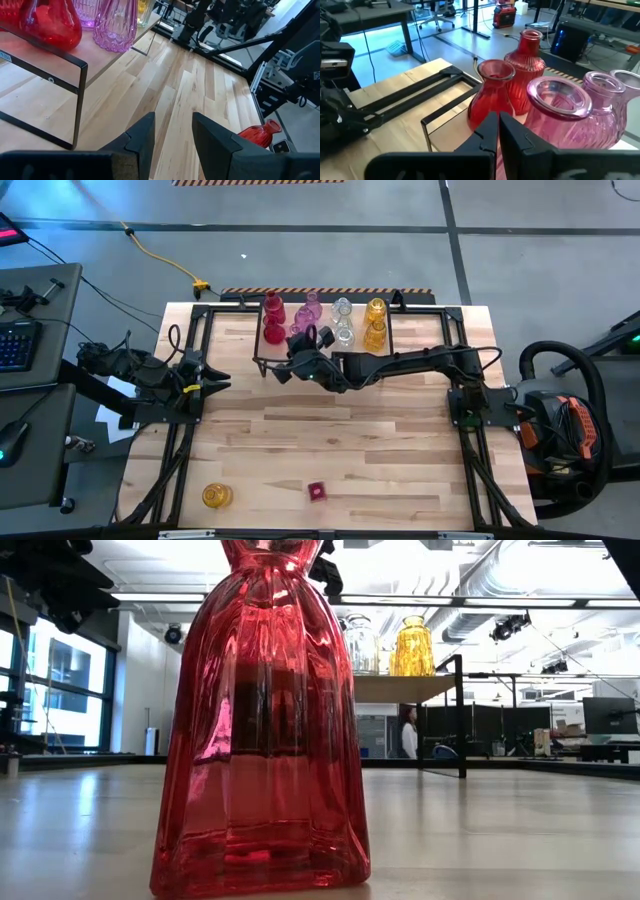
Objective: Sort vases onto shelf
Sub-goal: Put the pink vase on the shelf aligned with the other pink vases, then put the red vase on the shelf aligned with the other red vases
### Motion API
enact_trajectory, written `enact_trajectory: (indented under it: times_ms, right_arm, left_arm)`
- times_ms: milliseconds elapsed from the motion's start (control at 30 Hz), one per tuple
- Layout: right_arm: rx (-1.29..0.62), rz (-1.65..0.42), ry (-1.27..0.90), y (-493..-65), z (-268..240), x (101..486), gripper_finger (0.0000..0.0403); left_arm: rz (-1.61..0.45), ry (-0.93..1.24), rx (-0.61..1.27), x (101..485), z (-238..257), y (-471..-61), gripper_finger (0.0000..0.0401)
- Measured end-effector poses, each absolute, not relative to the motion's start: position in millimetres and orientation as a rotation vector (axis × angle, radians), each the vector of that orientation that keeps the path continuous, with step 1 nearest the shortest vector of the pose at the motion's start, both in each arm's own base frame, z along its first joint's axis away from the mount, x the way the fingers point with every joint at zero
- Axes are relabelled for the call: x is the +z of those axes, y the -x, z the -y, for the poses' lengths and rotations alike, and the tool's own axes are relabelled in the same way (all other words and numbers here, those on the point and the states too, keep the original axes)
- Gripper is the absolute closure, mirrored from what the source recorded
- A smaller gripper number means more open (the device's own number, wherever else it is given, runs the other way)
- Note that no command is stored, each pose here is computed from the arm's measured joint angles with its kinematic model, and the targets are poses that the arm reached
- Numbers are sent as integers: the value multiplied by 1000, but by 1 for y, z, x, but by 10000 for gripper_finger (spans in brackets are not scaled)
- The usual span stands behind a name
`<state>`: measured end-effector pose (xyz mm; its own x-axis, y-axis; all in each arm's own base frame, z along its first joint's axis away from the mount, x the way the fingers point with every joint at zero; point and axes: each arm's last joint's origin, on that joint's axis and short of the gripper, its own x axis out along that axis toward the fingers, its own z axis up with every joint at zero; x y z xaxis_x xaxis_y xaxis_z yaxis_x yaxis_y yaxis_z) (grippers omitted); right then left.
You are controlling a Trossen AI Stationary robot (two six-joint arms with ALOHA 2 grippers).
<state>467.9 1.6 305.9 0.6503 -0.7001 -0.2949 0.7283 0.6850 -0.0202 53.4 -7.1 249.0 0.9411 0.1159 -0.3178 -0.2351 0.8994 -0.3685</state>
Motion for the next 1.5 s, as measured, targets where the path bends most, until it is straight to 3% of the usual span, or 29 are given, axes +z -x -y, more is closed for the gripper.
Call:
enact_trajectory:
  times_ms: [900,1300,1500]
  right_arm:
    - [-926,-333,-113,-461,2,298,403]
    - [-863,-355,-101,-462,-5,298,403]
    - [-796,-327,-16,-464,-25,331,403]
  left_arm:
    - [-295,415,184,249,7,-53,281]
    - [-295,415,184,249,7,-53,281]
    - [-295,415,184,249,7,-53,281]
